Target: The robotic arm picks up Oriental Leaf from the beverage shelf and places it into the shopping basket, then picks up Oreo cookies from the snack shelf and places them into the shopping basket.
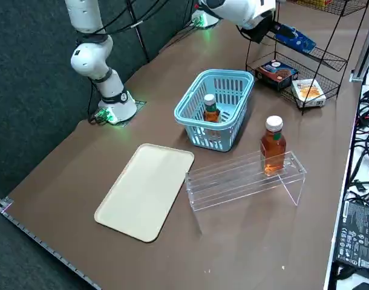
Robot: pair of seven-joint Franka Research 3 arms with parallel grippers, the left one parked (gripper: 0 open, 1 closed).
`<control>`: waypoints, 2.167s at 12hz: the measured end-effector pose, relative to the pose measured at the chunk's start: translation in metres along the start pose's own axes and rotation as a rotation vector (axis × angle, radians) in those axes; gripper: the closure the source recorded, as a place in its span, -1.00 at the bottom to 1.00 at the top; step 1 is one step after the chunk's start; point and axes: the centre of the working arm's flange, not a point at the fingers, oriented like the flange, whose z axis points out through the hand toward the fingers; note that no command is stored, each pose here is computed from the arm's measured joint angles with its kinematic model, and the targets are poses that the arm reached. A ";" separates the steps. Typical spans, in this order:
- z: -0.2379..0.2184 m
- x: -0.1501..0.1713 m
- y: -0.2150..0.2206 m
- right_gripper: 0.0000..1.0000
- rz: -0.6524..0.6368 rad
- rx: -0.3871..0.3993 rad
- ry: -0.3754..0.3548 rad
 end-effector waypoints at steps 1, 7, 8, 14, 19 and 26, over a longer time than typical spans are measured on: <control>0.003 0.002 0.001 -1.00 -0.001 0.001 0.003; 0.022 0.009 0.006 -1.00 -0.008 0.007 0.013; 0.025 0.009 0.007 -1.00 -0.009 0.007 0.014; 0.037 0.003 0.008 -1.00 0.001 0.015 0.008; 0.047 0.002 0.009 -1.00 0.004 0.020 0.008; 0.047 0.003 0.009 -0.35 0.007 0.017 0.013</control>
